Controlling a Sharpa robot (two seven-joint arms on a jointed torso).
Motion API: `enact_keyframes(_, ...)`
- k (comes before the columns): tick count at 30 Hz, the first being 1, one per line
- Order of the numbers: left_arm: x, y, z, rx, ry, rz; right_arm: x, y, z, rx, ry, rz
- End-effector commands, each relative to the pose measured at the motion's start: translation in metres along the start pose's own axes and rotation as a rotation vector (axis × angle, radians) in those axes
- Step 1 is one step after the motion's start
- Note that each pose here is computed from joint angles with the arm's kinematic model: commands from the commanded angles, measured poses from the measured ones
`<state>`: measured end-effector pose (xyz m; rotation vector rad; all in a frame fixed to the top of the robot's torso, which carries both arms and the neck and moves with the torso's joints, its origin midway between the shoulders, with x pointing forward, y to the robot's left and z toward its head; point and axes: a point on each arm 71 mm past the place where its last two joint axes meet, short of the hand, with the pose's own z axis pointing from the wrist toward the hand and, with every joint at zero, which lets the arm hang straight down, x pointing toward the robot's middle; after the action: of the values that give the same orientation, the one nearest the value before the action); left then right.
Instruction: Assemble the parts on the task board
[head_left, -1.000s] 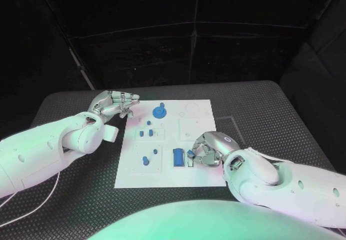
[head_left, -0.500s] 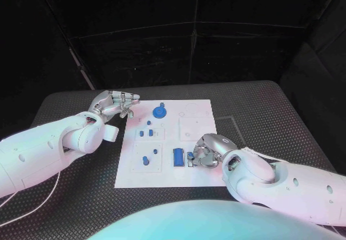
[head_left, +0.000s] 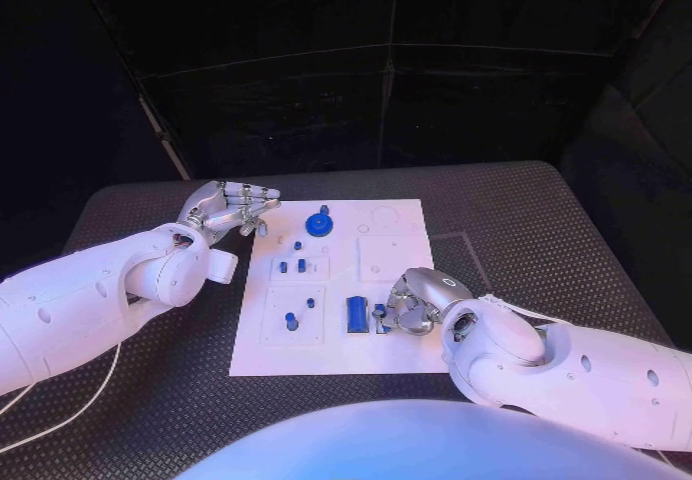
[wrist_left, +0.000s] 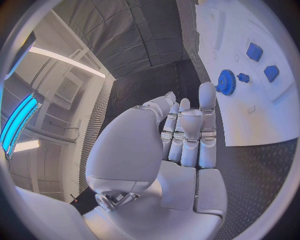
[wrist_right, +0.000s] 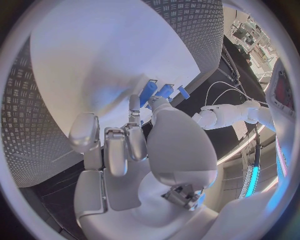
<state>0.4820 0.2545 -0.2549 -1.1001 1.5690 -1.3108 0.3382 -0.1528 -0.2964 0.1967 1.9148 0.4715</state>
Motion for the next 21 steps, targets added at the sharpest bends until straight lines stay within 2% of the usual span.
enact_keyframes(1, 0.0016, -0.0013, 0.0007, 0.004, 0.011, -0.007, 0.0, 0.0001, 0.0, 0.014, 0.004, -0.005)
enact_keyframes(21, 0.0022, -0.0008, 0.0013, 0.0, 0.015, -0.008, -0.0017, -0.0015, -0.0003, 0.009, -0.012, -0.008)
